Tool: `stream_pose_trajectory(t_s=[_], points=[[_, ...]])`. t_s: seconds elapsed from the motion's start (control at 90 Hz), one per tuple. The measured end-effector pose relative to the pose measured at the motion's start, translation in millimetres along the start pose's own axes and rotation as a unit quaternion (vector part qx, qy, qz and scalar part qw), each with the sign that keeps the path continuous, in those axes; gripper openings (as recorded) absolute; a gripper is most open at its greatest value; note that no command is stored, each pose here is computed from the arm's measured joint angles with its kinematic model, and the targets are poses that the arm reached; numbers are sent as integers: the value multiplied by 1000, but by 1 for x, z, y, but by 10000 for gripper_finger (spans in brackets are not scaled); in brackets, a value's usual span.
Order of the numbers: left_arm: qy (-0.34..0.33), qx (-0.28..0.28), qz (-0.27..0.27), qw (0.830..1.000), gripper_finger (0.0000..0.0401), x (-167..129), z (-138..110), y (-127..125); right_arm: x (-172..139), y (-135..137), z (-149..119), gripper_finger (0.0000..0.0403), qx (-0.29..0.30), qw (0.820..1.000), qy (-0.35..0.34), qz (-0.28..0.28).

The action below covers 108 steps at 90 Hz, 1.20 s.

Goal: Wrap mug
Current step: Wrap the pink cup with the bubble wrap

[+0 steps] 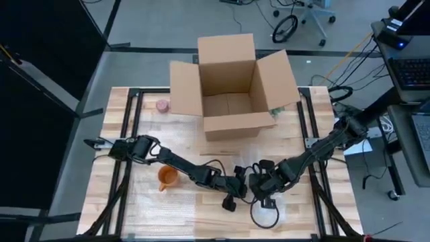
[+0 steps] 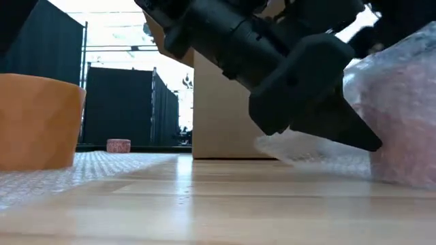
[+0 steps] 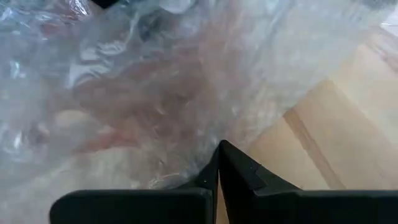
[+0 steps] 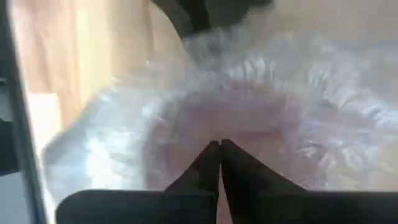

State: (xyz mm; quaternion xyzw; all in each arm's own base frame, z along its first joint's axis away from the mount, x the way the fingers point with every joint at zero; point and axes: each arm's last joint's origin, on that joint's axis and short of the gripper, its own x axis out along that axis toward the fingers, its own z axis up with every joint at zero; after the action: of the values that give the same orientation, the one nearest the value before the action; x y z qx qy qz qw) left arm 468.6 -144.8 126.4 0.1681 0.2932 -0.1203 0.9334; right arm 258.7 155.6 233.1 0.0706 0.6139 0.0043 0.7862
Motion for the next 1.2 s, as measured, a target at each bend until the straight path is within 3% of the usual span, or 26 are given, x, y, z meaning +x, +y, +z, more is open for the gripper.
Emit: stream_pose_trajectory(t_s=[0.244,0.344,0.478,0.578,0.789,1.2], points=[[4,0,-1,1000,0,0,-1,0,-42,3,8,0,20,999,18,-26],[4,0,-1,1000,0,0,-1,0,-53,0,12,0,36,996,-14,-76],[6,0,-1,1000,0,0,-1,0,-45,-18,14,0,67,985,-38,-157],[6,0,-2,1000,0,0,-1,0,-26,-36,12,0,83,980,-17,-181],[6,0,-2,1000,0,0,-1,0,-5,-41,1,0,67,988,47,-135],[3,0,-2,1000,0,0,0,0,-23,-9,0,0,24,995,10,-100]])
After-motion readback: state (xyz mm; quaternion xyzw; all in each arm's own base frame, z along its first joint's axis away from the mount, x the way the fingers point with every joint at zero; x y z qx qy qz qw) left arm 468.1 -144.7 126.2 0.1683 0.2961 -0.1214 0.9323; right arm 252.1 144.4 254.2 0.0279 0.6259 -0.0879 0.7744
